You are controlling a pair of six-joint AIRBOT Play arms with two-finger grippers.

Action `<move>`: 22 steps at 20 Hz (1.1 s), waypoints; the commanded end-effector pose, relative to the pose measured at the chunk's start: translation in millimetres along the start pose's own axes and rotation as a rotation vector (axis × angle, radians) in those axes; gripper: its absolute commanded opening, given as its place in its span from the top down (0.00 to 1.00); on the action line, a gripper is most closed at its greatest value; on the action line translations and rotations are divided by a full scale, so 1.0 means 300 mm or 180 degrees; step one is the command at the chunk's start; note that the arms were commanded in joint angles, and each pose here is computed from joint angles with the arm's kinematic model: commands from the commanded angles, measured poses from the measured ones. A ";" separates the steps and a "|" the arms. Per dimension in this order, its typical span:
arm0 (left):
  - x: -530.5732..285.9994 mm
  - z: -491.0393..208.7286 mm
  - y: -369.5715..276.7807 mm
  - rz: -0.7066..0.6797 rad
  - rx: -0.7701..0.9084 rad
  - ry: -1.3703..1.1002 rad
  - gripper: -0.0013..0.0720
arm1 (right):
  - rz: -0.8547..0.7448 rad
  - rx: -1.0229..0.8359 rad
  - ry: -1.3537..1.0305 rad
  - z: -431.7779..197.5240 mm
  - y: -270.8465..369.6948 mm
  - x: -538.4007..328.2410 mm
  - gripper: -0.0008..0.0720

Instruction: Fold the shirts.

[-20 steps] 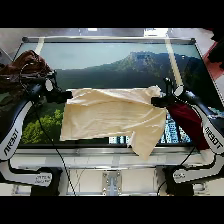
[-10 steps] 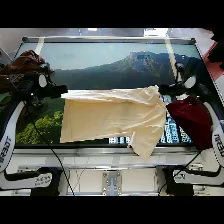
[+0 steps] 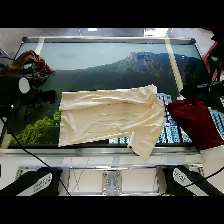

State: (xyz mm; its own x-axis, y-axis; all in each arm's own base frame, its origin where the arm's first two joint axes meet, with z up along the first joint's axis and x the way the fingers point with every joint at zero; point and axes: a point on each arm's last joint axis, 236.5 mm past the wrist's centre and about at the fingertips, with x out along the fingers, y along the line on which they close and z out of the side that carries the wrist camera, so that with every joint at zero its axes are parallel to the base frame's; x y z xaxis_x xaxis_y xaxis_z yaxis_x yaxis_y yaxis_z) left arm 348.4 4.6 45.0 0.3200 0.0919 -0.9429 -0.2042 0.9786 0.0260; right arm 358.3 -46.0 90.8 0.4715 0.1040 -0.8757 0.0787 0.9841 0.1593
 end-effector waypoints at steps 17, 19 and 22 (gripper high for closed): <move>0.141 -0.601 -0.124 -0.0779 -0.1262 0.0726 0.12 | 0.0692 0.0883 0.1645 -0.832 0.142 0.365 0.31; 0.141 -0.601 -0.124 -0.0780 -0.1263 0.0725 0.13 | 0.0843 0.0993 0.1583 -0.835 0.180 0.378 0.32; 0.142 -0.593 -0.125 -0.0791 -0.1270 0.0694 0.12 | 0.1216 0.1138 0.1414 -0.795 0.265 0.380 0.47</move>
State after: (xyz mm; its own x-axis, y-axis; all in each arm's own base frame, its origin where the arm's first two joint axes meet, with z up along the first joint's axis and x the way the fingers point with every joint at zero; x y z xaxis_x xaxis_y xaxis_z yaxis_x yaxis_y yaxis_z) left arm 203.3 -58.8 -56.0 0.2030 -0.2074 -0.9570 -0.4971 0.8202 -0.2832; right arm 197.8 60.3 -109.4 0.0550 0.4895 -0.8703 0.2962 0.8244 0.4823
